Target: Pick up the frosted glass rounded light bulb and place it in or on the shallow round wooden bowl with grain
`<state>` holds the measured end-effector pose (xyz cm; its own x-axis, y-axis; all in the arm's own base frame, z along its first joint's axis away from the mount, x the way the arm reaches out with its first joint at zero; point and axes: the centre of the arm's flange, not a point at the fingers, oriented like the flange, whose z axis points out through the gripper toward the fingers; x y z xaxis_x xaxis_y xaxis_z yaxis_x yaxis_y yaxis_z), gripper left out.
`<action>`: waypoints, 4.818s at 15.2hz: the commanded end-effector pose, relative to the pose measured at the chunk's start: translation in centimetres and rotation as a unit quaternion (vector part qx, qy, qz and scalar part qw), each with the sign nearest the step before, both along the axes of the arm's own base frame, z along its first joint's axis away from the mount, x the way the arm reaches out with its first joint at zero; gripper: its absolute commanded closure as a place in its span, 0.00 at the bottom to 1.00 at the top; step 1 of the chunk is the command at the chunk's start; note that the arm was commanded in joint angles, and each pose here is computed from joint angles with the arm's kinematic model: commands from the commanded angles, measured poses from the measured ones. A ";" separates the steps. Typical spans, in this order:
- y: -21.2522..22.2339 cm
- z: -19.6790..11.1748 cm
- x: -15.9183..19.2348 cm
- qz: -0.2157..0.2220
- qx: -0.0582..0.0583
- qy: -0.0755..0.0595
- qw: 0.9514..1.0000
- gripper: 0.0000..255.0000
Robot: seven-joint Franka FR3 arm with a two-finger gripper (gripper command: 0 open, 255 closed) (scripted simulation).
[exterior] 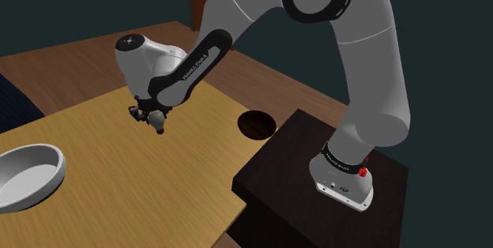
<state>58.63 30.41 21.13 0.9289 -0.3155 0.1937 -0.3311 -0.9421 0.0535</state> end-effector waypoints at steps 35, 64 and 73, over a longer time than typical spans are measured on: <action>-28.4 6.7 -21.4 0.000 0.000 0.000 1.000 1.00; -34.1 -2.5 -25.6 0.000 0.000 0.000 1.000 1.00; -33.9 -1.2 -25.9 0.000 0.000 0.000 1.000 0.00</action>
<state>32.44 -2.87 19.18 0.9370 -0.2886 0.1967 -0.3056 -0.9501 0.0619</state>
